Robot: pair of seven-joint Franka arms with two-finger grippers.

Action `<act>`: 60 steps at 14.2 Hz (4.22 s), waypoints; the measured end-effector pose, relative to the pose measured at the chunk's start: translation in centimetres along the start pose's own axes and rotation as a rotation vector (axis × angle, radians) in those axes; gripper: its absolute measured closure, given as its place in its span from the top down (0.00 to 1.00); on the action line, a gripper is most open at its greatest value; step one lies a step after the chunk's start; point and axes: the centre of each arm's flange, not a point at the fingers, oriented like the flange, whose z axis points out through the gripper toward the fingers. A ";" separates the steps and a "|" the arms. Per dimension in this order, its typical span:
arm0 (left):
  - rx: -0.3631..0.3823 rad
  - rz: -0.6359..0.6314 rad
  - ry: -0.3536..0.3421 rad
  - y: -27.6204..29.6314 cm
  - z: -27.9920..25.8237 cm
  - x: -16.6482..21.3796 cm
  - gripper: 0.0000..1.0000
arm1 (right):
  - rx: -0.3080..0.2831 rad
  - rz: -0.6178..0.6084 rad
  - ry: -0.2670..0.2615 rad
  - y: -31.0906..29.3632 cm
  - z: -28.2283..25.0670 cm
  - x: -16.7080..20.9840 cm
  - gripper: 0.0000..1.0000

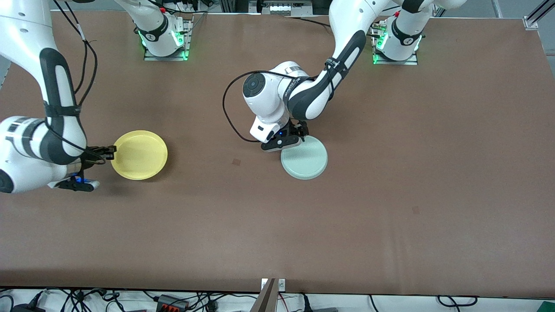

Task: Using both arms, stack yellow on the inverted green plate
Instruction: 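Release the inverted green plate while the right gripper lifts the yellow plate, then carry the yellow plate with the right gripper over the green plate, then lower the yellow plate onto the green plate and open the right gripper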

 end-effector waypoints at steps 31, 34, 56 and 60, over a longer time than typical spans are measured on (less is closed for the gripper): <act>-0.272 0.221 0.006 -53.8 -21.6 19.1 1.00 | 0.370 0.069 0.128 -47.0 13.9 -4.0 0.03; -0.270 0.308 -0.009 -53.6 -20.1 17.0 1.00 | 0.373 0.107 0.139 -49.6 15.3 -5.0 0.03; -0.220 0.329 -0.043 -53.5 -19.3 16.5 1.00 | 0.342 0.113 0.094 -53.0 19.8 -6.7 0.03; -0.220 0.330 -0.051 -53.5 -19.2 16.4 1.00 | 0.341 0.121 0.095 -52.5 19.8 -6.3 0.03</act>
